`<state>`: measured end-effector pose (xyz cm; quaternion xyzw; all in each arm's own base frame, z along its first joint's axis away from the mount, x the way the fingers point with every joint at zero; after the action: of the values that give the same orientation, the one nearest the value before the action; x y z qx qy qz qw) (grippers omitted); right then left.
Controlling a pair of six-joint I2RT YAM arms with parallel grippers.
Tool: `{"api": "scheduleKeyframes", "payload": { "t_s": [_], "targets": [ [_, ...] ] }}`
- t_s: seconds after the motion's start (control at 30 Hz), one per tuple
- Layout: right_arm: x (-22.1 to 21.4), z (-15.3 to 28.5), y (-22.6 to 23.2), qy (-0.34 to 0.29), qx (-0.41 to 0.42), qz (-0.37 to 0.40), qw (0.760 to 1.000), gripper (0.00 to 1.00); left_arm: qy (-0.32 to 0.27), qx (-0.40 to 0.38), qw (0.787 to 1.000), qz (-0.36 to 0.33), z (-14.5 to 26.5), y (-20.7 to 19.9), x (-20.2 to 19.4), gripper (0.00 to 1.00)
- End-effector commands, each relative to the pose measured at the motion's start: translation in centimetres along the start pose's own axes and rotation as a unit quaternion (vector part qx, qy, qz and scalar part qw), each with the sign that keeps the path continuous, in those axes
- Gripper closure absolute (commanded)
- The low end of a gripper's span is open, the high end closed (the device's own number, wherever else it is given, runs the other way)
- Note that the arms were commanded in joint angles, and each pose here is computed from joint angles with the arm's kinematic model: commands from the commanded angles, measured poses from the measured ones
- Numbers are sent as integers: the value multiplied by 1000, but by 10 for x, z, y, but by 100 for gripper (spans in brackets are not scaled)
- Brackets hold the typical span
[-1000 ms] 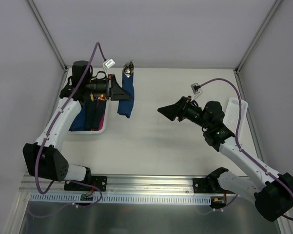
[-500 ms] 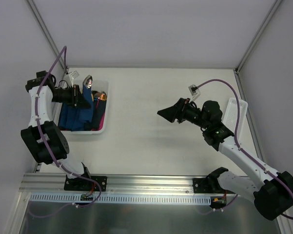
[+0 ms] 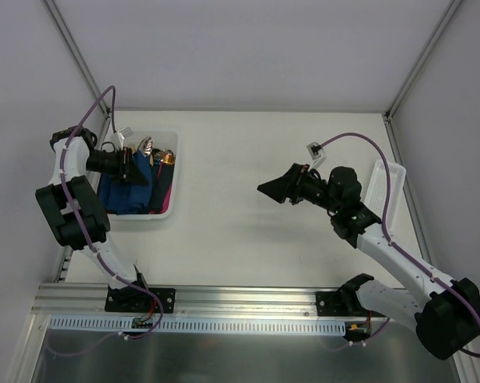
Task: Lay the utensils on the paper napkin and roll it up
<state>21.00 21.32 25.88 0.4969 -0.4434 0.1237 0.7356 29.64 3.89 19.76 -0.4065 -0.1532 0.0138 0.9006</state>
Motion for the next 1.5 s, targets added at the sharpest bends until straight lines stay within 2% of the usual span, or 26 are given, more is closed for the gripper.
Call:
{"api": "scheduleKeyframes", "payload": {
  "t_s": [0.0, 0.33, 0.93, 1.4, 1.47],
  "targets": [
    [5, -1, 4, -7, 15, 9, 1000, 19, 0, -11, 1000, 14, -6, 4, 4, 100],
    [1, -2, 1, 0, 12, 3, 1000, 19, 8, -29, 998, 59, -22, 20, 9, 100],
    [-5, -1, -6, 7, 5, -6, 1000, 19, 48, 17, 994, 95, -45, 56, -4, 100],
    [-7, 4, -8, 5, 3, -11, 1000, 19, 70, 20, 992, 101, -59, 55, -8, 100],
    [-6, 5, -9, 4, 3, -12, 1000, 18, 67, 26, 992, 99, -58, 54, -7, 96]
  ]
}}
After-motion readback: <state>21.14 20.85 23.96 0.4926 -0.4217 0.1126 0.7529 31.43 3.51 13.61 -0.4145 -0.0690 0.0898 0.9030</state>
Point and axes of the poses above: each gripper's point midway between its finger pads, its own z axis back along the fingers, its own y axis along the line the jaws close on, x = y × z, the point moved 6 cm from there along z, back along the fingers, and after that the axes turned 9 degrees about z, right-handed, at the moved point
